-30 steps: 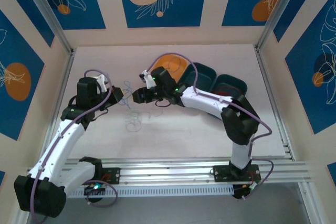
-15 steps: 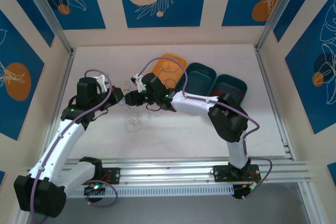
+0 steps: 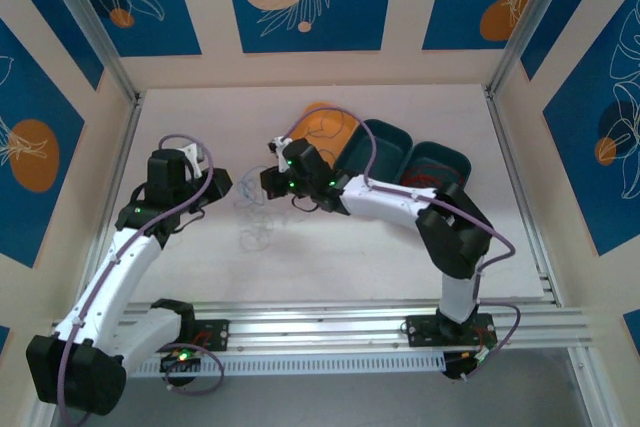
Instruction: Untangle the cables
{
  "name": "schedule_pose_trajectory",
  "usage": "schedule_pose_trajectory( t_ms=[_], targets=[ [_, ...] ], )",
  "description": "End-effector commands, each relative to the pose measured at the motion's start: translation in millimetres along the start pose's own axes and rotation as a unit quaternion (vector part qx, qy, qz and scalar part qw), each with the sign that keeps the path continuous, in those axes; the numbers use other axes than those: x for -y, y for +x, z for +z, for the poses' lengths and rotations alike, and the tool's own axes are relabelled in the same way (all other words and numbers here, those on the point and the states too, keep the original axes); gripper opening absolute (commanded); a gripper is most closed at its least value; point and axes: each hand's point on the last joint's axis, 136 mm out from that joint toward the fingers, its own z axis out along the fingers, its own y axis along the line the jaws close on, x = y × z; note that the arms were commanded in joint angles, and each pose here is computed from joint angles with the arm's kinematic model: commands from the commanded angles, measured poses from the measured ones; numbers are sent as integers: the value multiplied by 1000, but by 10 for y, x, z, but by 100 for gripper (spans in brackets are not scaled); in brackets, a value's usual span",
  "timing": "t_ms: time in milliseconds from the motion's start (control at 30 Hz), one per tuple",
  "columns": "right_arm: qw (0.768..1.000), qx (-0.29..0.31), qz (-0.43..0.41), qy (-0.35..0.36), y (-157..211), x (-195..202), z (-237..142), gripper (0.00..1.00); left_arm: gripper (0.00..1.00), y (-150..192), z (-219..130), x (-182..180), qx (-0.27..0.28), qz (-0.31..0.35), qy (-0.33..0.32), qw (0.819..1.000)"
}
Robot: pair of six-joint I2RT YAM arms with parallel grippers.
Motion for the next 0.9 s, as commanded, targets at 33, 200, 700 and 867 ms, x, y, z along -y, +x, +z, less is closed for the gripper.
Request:
schedule_pose_trajectory(
  t_ms=[33, 200, 700, 867],
  targets=[
    [1000, 17, 2, 23, -215, -56, -411, 0, 17, 10, -2, -323, 13, 9, -76, 997],
    [1000, 14, -11, 14, -328, -207, -686, 0, 32, 117, 155, -368, -6, -2, -68, 998],
    [997, 27, 52, 55, -710, -233, -1036, 0, 63, 434, 360, 157, 35, 7, 167, 985],
    [996, 24, 71, 57, -763, -231, -1054, 0, 65, 568, 255, 350, 80, 70, 220, 970]
  ],
)
